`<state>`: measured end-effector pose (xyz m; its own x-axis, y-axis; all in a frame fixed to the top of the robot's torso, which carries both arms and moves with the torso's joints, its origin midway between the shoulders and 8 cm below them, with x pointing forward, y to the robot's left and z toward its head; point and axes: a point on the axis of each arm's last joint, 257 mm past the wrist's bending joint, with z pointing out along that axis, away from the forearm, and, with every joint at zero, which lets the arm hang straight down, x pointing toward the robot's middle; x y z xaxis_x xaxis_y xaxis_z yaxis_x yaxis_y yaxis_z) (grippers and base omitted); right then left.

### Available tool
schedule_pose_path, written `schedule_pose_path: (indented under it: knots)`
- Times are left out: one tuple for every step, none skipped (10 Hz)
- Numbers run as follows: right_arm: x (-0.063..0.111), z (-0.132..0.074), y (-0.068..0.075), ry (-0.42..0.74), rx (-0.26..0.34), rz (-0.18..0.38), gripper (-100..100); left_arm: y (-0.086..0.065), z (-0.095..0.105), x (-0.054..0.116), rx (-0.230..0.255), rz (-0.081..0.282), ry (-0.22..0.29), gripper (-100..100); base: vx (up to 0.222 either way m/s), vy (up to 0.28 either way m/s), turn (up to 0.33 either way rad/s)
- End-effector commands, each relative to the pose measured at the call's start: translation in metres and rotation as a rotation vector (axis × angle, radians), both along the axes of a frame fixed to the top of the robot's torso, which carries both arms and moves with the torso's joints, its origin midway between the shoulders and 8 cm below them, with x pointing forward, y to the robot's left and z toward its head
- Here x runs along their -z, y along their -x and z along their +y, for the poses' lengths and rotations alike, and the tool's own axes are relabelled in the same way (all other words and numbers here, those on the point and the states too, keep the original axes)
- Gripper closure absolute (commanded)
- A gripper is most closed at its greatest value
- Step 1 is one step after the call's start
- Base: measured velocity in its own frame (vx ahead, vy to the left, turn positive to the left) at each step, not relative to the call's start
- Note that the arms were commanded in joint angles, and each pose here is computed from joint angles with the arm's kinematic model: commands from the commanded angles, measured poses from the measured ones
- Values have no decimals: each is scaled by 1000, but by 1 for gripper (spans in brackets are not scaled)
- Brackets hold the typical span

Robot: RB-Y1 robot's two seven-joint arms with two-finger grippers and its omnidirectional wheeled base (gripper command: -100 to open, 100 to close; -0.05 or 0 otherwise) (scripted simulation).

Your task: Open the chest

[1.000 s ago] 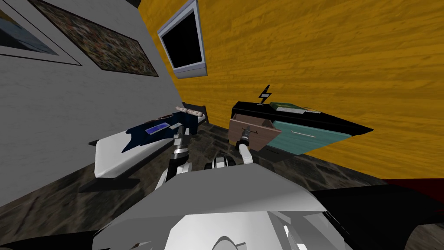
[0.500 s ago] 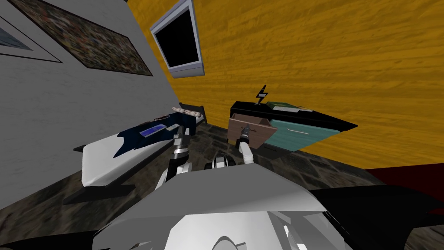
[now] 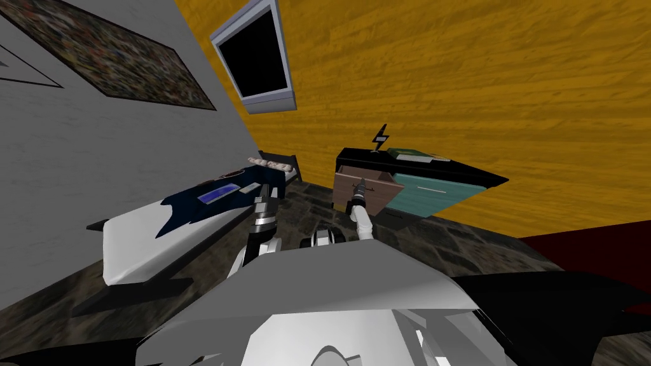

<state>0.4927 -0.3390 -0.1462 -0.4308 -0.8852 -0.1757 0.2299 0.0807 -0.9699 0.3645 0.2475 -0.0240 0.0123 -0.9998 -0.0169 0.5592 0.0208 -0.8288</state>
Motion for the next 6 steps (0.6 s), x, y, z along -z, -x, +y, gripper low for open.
schedule_pose_path:
  knots:
    - [0, 0, -1, 3, -3, 2, 0, 0, 0, 0, 0, 0, 0, 0, 0, 0, 0]
    - [0, 0, 0, 3, -2, 3, 0, 0, 0, 0, 0, 0, 0, 0, 0, 0, 0]
    - [1, 0, 0, 3, -2, 3, 0, 0, 0, 0, 0, 0, 0, 0, 0, 0, 0]
    - [1, 1, 0, 3, -3, 4, 0, 0, 0, 0, 0, 0, 0, 0, 0, 0, 0]
    - [1, 1, 0, 2, -3, 4, 0, 0, 0, 0, 0, 0, 0, 0, 0, 0, 0]
    - [1, 1, 0, 2, -3, 5, 0, 0, 0, 0, 0, 0, 0, 0, 0, 0, 0]
